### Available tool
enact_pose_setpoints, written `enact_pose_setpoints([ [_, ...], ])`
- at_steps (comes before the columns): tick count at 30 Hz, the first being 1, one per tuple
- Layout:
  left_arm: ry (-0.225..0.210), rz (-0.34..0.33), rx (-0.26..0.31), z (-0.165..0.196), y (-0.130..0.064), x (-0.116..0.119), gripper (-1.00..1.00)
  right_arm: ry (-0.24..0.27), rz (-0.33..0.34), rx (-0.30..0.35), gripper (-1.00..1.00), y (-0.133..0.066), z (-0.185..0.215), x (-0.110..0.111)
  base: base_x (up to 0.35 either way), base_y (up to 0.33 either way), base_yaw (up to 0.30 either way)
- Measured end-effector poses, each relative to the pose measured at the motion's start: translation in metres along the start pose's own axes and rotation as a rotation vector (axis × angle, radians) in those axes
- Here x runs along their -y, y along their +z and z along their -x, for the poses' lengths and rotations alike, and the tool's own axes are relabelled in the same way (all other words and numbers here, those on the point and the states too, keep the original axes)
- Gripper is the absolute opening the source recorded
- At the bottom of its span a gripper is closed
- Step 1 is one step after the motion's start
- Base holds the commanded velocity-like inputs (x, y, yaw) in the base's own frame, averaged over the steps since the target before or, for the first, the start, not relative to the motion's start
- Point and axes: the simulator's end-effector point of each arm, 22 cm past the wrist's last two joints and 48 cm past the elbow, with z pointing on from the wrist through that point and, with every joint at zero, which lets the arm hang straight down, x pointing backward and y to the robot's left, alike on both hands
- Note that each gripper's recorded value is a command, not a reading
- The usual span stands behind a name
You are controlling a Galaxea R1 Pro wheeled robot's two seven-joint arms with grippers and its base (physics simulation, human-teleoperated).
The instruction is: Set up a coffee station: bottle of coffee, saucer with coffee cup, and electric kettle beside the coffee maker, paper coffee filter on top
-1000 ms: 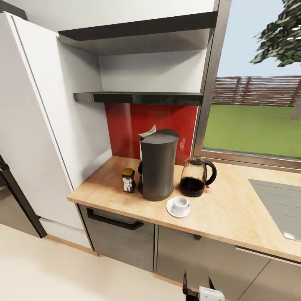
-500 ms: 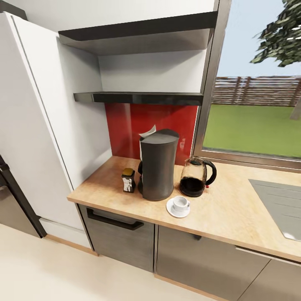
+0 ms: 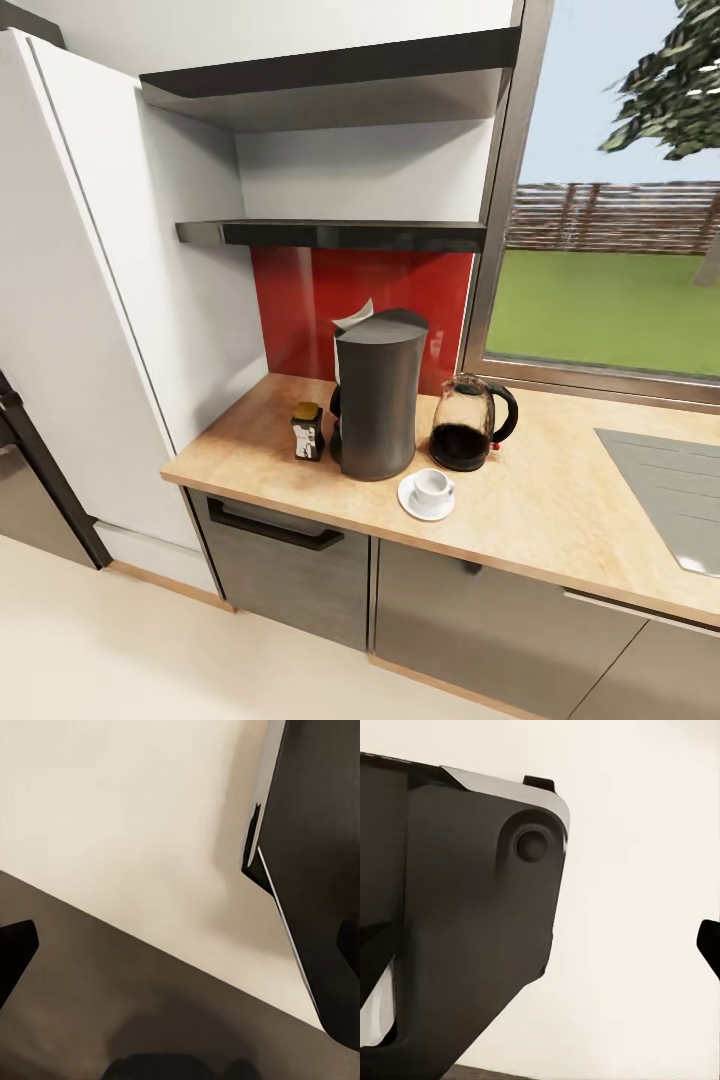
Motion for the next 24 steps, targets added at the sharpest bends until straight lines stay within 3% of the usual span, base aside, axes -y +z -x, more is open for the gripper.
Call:
enact_pose_setpoints([
  [24, 0.002, 0.001, 0.003, 0.000, 0.000, -0.002, 1.00, -0.005, -0.003, -0.027, 1.00, 0.001, -0.015, 0.000, 0.000, 0.000, 0.000],
])
